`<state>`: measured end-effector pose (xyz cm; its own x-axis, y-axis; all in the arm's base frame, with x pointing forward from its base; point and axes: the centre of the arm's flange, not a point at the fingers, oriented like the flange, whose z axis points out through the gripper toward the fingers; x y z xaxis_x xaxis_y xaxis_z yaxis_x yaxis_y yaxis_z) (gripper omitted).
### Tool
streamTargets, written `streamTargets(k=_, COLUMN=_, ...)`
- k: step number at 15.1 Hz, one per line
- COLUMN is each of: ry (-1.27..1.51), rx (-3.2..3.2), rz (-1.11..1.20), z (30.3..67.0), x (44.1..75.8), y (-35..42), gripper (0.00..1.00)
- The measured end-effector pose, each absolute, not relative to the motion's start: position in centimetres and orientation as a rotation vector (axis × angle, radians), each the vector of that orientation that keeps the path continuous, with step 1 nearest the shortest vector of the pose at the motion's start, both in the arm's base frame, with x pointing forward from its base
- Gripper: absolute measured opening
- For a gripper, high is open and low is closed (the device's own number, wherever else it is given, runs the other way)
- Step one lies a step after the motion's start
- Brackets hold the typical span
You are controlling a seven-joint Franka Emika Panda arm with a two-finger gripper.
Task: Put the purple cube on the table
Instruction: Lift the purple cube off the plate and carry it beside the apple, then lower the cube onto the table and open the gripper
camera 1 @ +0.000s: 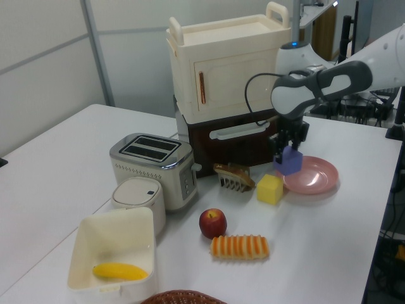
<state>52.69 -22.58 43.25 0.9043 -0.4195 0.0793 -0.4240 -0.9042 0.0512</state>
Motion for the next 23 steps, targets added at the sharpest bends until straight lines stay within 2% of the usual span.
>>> streamTargets(k=2, ry=-0.632, rx=3.017, rz=0.131, z=44.5, x=53.5, y=-19.5, gripper=0.6)
streamTargets(k=7, ry=-0.517, rx=3.045, rz=0.128, z=44.3, x=55.1, y=-14.0, gripper=0.6)
streamTargets(k=19, ry=-0.336, rx=3.074, rz=0.151, z=44.8, x=56.6, y=-7.3, gripper=0.61)
streamTargets(k=23, ry=-0.336, rx=3.073, rz=0.148, z=44.7, x=56.6, y=-7.3, gripper=0.98)
